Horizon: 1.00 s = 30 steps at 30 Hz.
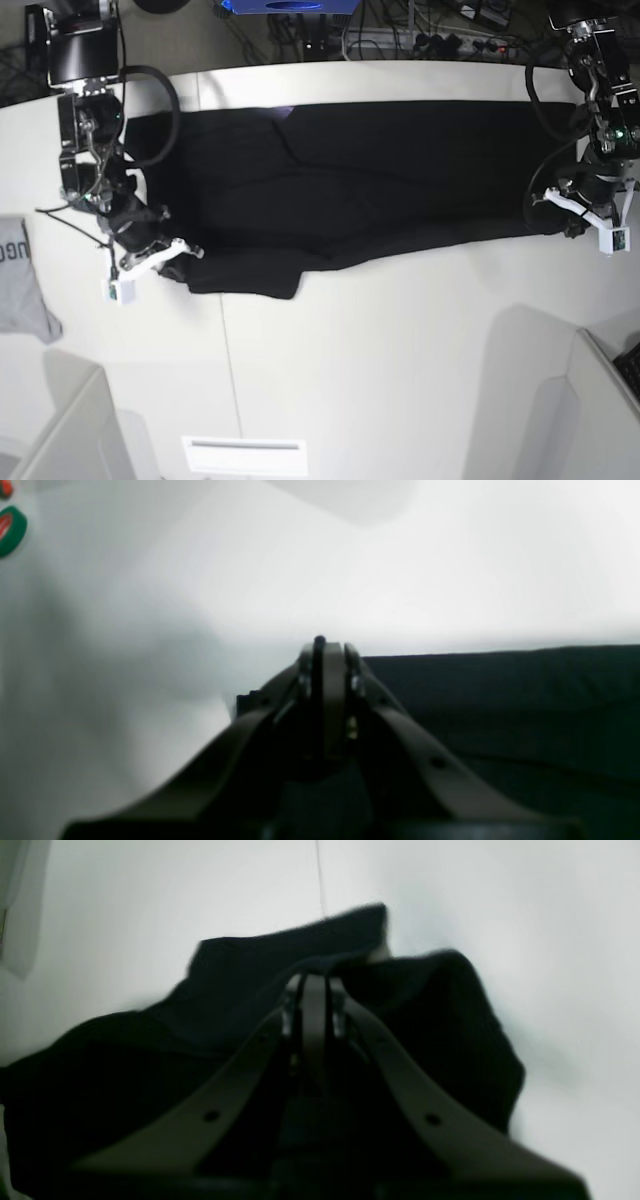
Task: Fold the T-shirt properly
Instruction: 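Lay the hem onto the collar edge, folding the shirt in half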
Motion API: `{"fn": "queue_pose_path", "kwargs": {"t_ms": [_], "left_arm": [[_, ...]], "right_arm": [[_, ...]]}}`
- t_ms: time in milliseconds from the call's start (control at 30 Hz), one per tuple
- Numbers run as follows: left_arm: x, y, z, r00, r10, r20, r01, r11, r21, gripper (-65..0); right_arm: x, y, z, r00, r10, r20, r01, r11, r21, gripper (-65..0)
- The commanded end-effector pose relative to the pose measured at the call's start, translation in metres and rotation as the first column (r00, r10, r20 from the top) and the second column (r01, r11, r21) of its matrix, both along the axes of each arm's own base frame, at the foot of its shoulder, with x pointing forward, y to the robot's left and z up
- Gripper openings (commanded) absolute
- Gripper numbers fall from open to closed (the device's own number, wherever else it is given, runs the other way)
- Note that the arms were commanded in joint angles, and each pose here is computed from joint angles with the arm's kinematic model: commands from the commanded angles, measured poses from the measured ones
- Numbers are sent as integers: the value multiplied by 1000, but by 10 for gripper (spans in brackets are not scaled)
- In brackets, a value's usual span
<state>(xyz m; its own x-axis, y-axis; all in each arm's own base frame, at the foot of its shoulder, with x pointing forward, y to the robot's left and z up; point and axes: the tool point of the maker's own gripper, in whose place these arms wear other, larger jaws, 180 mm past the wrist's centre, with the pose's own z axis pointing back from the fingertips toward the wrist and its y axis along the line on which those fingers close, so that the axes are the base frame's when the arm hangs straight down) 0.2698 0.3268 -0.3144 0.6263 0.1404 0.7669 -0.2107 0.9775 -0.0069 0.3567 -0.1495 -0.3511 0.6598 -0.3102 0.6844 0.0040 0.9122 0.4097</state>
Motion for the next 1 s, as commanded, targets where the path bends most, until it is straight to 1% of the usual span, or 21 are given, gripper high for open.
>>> {"fn": "queue_pose_path", "kwargs": {"t_ms": [0,67,167,233,333,400,467,633,767,967], "left_arm": [[1,7,14,999,10,30,-11,1000,24,-650],[-2,7,18,999,20,29,-21,1000,22,-650],[-9,5,21,1000,9,10,-10,999,36,-650],[-13,4,26,1000,8,16,-9,999,47,-650],[-21,6,22,1000,12,-7,-11,999,50,-650],[-26,5,20,1000,12,-9,-12,1000,21,-650],[-33,2,17,1000,11,-12,-11,999,-32,-650],[-41,6,23,1000,-5,-10,4,996,-85,-650],[-48,10,21,999,-12,-38,10,998,-63,-650],[-55,15,15,997,-5,-76,4,1000,-19,-650]], "right_arm": [[11,-2,22,997,1,75,-1,1000,-4,-650],[4,1,23,997,11,78,-11,1000,-3,-650],[-4,7,26,996,25,85,-26,1000,4,-650],[-11,11,28,995,35,90,-36,999,6,-650],[-20,3,33,995,8,103,-9,1000,10,-650],[-24,-4,38,993,-11,115,10,1000,8,-650],[-29,-9,43,993,-16,117,16,1000,3,-650],[-41,-14,51,998,2,65,-2,1000,-6,-650],[-57,-9,49,999,9,46,-9,1000,0,-650],[-84,-8,27,999,12,-30,-11,1000,2,-650]]}}
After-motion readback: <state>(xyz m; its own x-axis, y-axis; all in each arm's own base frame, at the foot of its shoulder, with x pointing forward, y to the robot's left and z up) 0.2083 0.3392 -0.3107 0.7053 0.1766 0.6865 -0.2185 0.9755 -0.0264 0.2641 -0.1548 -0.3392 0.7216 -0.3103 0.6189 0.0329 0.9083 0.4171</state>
